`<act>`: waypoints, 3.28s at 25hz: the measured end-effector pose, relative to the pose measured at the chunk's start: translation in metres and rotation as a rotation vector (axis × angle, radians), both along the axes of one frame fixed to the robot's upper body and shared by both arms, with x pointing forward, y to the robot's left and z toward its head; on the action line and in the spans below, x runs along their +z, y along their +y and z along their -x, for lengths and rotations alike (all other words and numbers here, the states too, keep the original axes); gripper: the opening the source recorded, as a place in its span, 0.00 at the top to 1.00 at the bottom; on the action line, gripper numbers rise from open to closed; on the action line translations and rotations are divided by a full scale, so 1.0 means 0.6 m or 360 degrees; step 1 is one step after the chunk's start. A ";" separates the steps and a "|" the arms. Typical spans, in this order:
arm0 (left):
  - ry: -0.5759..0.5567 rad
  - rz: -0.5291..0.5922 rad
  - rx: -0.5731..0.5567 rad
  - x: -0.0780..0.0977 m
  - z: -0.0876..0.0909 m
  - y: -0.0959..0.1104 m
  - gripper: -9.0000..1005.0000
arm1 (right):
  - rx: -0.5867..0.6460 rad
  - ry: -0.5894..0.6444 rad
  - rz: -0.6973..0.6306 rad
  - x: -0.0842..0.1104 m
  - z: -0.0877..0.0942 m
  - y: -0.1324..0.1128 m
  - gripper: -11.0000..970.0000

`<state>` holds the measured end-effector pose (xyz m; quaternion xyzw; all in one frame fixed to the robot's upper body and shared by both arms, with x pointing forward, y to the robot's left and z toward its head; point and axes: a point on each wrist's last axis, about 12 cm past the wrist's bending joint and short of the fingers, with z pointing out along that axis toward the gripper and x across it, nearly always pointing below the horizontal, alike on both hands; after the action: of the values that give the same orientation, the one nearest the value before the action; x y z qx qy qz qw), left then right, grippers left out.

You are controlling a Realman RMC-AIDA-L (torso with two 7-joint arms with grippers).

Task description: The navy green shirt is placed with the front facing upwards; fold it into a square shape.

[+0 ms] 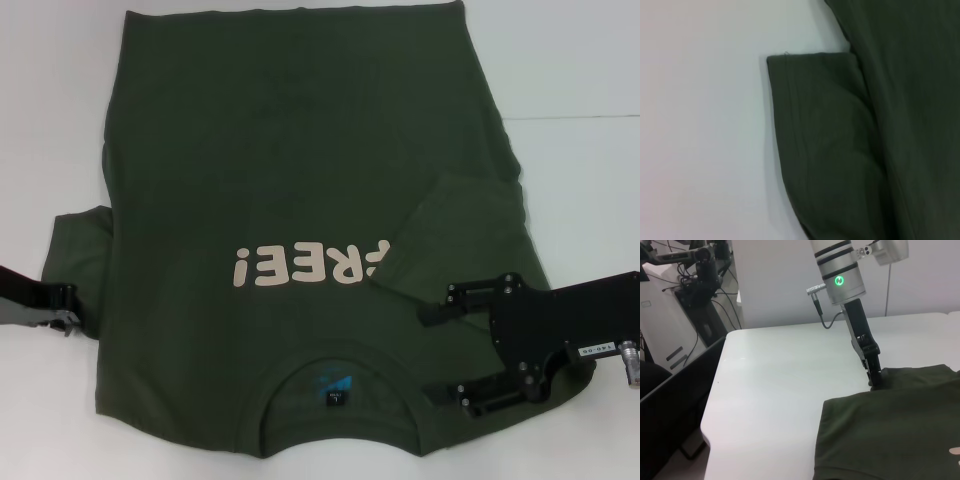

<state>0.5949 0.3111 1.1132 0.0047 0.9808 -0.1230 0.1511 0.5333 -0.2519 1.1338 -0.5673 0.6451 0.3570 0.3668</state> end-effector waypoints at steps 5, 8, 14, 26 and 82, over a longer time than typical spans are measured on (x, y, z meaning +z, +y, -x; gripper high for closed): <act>-0.0012 -0.0005 0.0003 0.000 -0.001 0.000 0.81 | -0.0003 0.0005 0.0000 0.000 0.000 0.000 0.14; -0.0020 -0.0007 0.0006 0.000 -0.002 0.000 0.84 | -0.0003 0.0005 0.0000 0.000 0.000 0.000 0.14; -0.0021 -0.0027 -0.0036 0.000 -0.004 -0.007 0.89 | -0.0004 0.0011 -0.0003 -0.001 0.000 0.000 0.14; -0.0066 -0.0063 -0.0085 0.004 -0.006 -0.008 0.96 | -0.0037 0.0003 -0.0007 -0.002 -0.003 -0.002 0.14; -0.0374 -0.0186 0.0391 0.016 0.027 0.136 0.95 | -0.0139 0.0032 -0.0016 -0.029 -0.013 0.002 0.14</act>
<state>0.5787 0.3927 1.1228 -0.0920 0.9551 -0.0450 0.2779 0.5410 -0.2508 1.1165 -0.5333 0.6710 0.3495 0.3784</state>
